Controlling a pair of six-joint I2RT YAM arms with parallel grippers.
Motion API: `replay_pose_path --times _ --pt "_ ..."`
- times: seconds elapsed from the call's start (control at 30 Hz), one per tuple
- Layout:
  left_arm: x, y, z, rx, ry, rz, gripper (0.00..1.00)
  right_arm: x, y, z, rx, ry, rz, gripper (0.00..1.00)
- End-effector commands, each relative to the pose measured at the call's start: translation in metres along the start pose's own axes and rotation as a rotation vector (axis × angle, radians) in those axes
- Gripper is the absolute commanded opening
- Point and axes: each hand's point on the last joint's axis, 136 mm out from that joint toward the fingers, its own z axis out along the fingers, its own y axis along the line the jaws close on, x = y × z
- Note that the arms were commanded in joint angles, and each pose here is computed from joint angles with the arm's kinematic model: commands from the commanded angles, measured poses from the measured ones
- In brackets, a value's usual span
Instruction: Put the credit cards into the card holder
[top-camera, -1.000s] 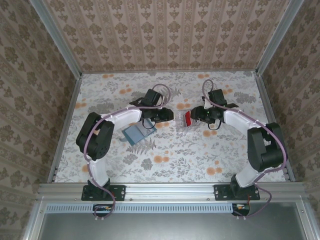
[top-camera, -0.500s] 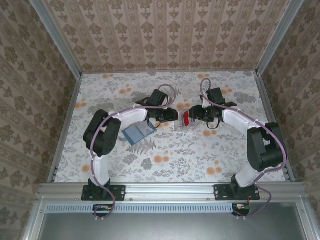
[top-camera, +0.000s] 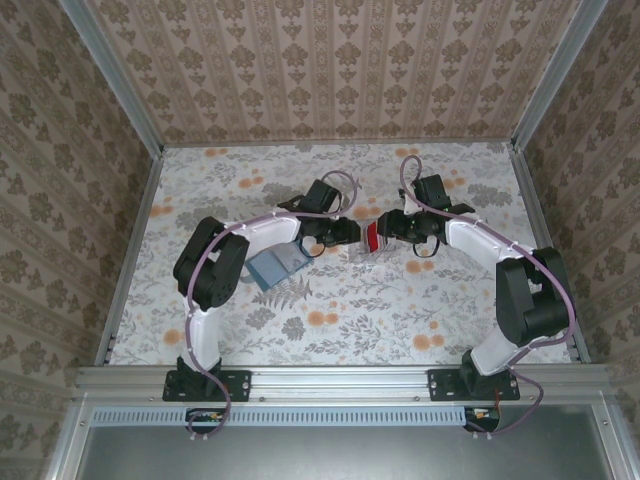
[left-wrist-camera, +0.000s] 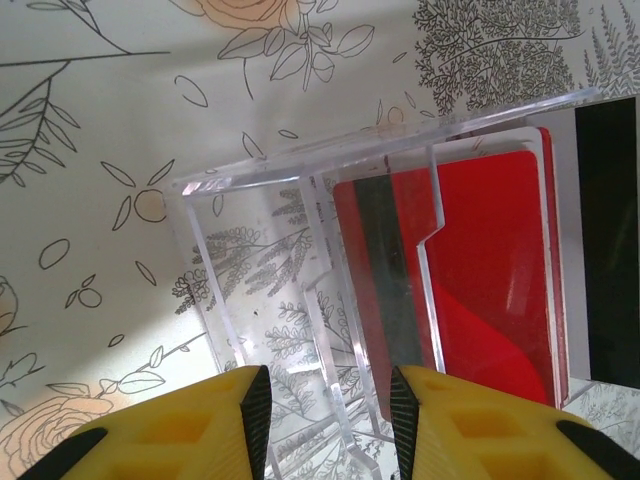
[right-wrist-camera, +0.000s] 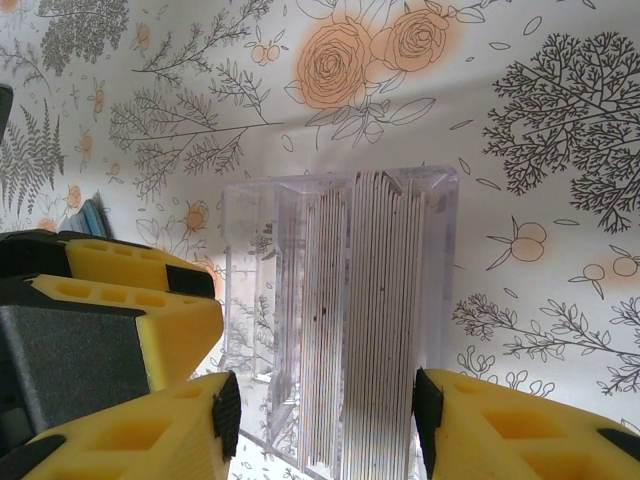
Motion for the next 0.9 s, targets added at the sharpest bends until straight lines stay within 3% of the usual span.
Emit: replay_pose_path --times 0.0,0.17,0.33,0.63,0.7,0.77,0.87 --pt "-0.001 -0.005 0.003 0.014 0.012 -0.008 0.39 -0.009 0.013 -0.015 -0.018 -0.03 -0.035 0.52" --pt "-0.001 -0.004 0.002 0.01 0.011 -0.007 0.39 -0.01 0.013 -0.015 -0.016 -0.03 -0.034 0.5" --pt "-0.002 -0.005 0.001 0.008 0.009 -0.006 0.39 -0.011 0.012 -0.016 -0.009 -0.034 -0.037 0.4" --pt "-0.001 -0.003 0.003 0.004 0.012 -0.008 0.38 -0.01 0.01 -0.015 0.0 -0.029 -0.035 0.31" --pt "0.0 -0.003 0.003 0.003 0.014 -0.007 0.38 -0.009 0.007 -0.014 0.015 -0.028 -0.034 0.32" --pt "-0.001 -0.003 0.002 0.004 0.011 -0.007 0.38 -0.009 -0.001 -0.012 0.051 -0.022 -0.03 0.41" --pt "-0.001 -0.004 0.002 0.006 0.011 -0.006 0.38 -0.008 -0.008 -0.007 0.08 -0.012 -0.031 0.42"
